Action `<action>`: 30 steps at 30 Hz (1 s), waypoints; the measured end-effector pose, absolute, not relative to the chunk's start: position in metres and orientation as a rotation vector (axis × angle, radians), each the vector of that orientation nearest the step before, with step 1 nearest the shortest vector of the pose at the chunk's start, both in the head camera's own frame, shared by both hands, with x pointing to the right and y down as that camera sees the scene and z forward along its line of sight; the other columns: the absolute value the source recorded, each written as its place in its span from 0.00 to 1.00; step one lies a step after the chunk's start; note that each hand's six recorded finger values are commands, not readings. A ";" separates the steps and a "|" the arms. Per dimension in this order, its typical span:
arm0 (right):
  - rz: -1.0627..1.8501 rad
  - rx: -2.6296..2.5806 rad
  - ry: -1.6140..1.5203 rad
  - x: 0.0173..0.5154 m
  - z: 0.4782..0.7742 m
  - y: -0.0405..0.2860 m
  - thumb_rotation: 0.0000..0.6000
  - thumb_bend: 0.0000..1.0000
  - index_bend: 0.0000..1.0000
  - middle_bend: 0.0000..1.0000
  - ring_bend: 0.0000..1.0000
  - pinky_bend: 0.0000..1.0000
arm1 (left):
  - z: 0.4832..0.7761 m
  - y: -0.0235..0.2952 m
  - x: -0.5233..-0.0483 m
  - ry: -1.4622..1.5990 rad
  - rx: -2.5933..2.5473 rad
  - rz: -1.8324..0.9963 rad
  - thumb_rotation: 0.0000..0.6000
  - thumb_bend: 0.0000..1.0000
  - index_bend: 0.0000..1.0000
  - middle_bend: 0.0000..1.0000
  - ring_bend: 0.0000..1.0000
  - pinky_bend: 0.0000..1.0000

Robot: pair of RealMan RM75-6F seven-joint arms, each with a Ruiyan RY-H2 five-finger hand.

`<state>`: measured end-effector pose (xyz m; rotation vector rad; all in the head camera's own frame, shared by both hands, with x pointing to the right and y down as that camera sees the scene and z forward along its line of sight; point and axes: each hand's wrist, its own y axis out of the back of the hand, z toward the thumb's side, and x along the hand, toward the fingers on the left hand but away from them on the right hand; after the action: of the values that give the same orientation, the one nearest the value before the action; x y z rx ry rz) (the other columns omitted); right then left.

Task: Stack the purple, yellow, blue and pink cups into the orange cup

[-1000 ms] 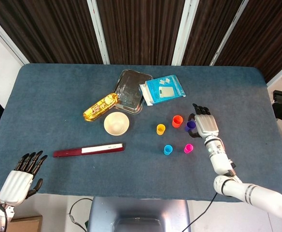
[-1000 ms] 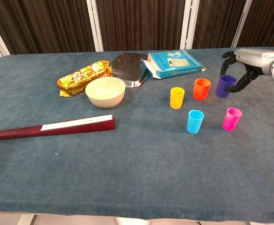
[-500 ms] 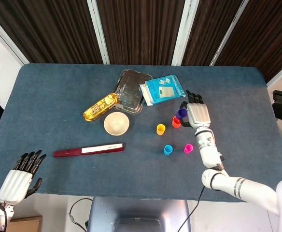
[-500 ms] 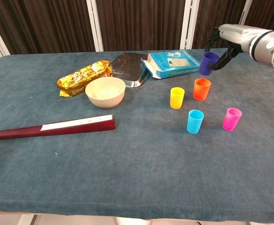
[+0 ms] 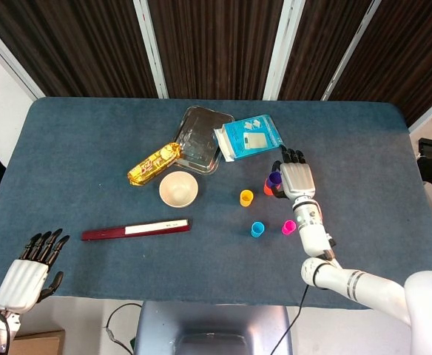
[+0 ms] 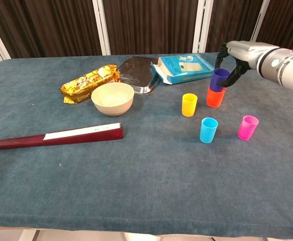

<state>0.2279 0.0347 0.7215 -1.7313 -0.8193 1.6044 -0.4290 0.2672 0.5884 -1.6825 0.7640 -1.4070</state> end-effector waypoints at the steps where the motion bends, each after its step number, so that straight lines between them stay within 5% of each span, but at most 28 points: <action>1: 1.606 -1.729 -0.811 0.228 0.722 0.035 1.00 0.47 0.37 0.02 0.00 0.00 | 0.589 0.267 -0.429 0.764 -1.684 -1.407 1.00 0.44 0.00 0.00 0.01 0.10; 8: 1.597 -1.748 -0.789 0.224 0.718 0.040 1.00 0.47 0.16 0.00 0.00 0.00 | 0.587 0.266 -0.429 0.770 -1.685 -1.401 1.00 0.44 0.00 0.00 0.01 0.10; 17: 1.499 -1.839 -0.738 0.193 0.707 0.057 1.00 0.47 0.24 0.00 0.00 0.00 | 0.589 0.268 -0.426 0.756 -1.694 -1.399 1.00 0.44 0.00 0.00 0.01 0.10; 30: 1.554 -1.832 -0.617 0.156 0.741 0.070 1.00 0.47 0.34 0.00 0.00 0.00 | 0.588 0.269 -0.426 0.756 -1.695 -1.397 1.00 0.44 0.00 0.00 0.01 0.10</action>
<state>0.1556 0.0704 0.7412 -1.8316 -0.6167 1.5539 -0.4257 0.2691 0.5883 -1.6953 0.7562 -1.3968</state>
